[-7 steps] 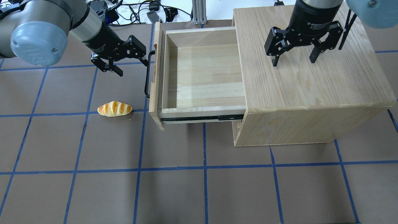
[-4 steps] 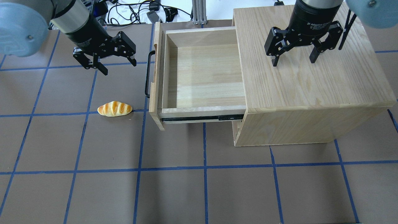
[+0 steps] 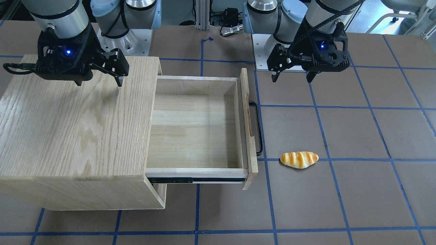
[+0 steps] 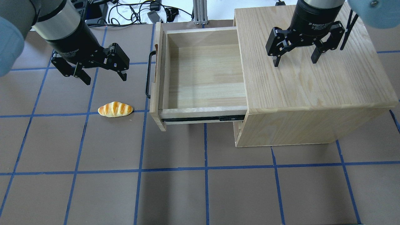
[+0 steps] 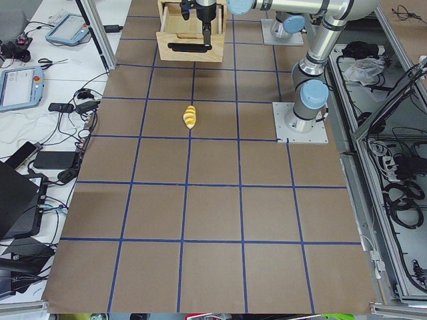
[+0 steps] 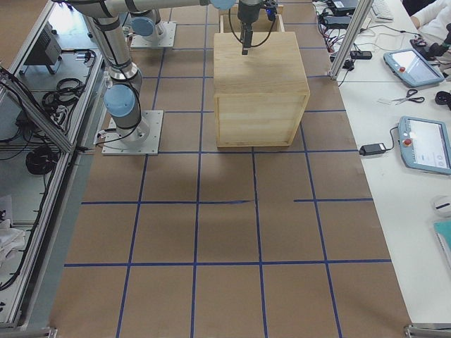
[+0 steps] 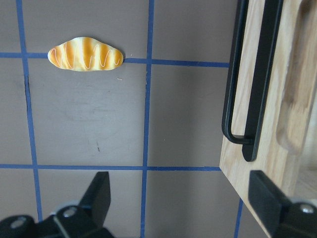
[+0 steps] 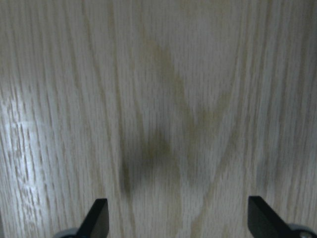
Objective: Open upper drawer
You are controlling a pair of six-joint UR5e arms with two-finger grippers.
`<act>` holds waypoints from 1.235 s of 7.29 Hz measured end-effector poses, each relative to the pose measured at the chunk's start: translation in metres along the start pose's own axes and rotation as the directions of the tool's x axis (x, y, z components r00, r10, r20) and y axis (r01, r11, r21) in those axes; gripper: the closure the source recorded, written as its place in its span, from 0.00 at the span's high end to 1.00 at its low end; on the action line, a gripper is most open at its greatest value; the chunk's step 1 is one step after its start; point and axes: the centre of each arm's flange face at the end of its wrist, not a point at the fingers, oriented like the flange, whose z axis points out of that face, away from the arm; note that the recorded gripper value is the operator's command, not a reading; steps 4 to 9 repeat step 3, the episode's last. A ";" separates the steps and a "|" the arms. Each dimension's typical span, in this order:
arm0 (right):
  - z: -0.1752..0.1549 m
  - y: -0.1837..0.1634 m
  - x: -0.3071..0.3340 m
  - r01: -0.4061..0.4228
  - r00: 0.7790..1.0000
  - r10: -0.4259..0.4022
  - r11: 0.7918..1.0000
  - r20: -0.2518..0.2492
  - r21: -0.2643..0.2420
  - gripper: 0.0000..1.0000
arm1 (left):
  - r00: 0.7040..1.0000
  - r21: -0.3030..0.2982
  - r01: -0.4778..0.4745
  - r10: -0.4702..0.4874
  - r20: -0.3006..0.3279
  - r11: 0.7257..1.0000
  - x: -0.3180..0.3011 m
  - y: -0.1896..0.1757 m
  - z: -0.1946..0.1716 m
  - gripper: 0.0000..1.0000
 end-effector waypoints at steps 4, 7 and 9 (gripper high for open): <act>0.000 0.000 0.000 0.000 1.000 0.000 1.000 0.000 0.000 1.00 | 1.000 0.042 0.006 -0.007 0.024 0.999 -0.004 -0.004 -0.002 1.00; 0.000 0.000 0.000 0.000 1.000 0.000 1.000 0.000 0.000 1.00 | 1.000 0.042 0.006 -0.007 0.024 0.999 -0.004 -0.004 -0.002 1.00; 0.000 0.000 0.000 0.000 1.000 0.000 1.000 0.000 0.000 1.00 | 1.000 0.042 0.006 -0.007 0.024 0.999 -0.004 -0.004 -0.002 1.00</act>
